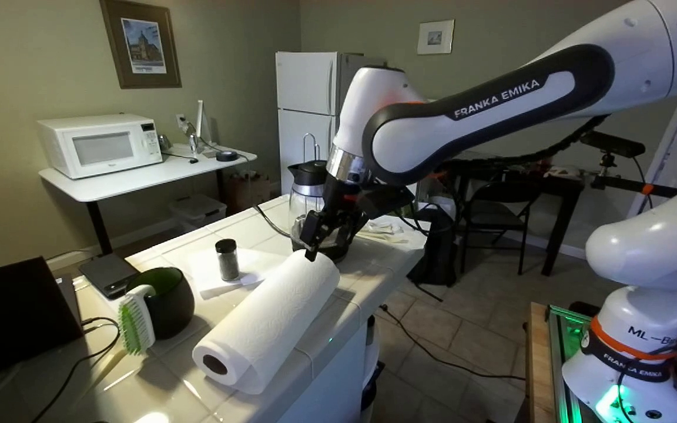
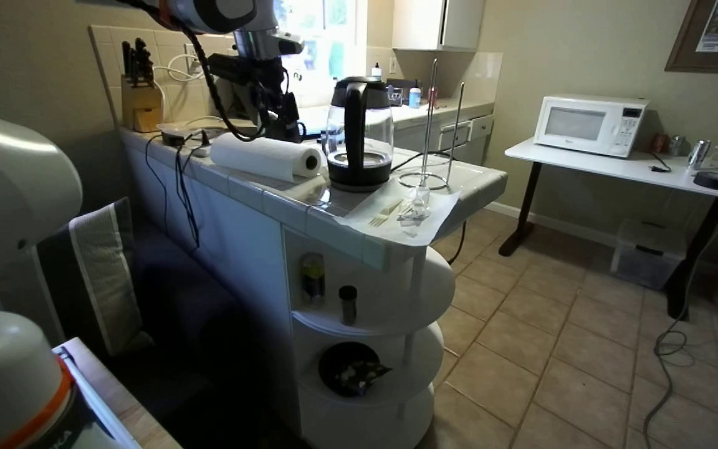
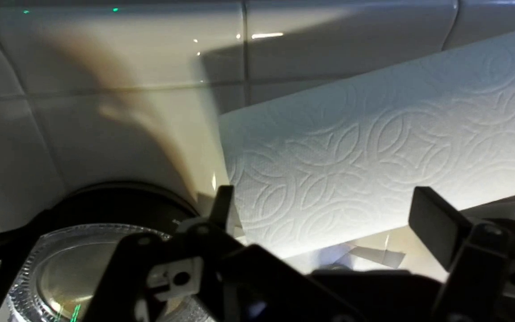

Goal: Move the bottle to the other side of the paper towel roll

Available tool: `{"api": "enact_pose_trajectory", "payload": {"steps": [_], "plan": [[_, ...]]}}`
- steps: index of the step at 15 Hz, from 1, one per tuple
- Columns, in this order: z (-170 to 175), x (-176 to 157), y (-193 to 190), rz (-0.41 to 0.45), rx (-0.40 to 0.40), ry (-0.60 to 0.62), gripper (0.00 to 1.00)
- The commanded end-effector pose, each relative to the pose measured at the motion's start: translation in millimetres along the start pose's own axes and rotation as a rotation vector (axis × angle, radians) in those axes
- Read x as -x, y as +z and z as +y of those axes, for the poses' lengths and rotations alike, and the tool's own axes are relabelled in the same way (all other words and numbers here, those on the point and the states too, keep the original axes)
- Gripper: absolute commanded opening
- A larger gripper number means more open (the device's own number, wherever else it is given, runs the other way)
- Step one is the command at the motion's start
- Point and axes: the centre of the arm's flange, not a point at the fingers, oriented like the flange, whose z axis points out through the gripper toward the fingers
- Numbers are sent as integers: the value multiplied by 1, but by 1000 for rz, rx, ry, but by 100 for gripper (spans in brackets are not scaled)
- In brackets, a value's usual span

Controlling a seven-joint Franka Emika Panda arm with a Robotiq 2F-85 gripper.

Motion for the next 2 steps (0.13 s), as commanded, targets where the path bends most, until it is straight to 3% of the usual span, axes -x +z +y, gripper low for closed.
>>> {"api": "enact_pose_trajectory", "payload": {"steps": [1, 2], "plan": [[0, 0, 0, -1, -2, 1, 100], [1, -1, 0, -1, -3, 2, 100]]}}
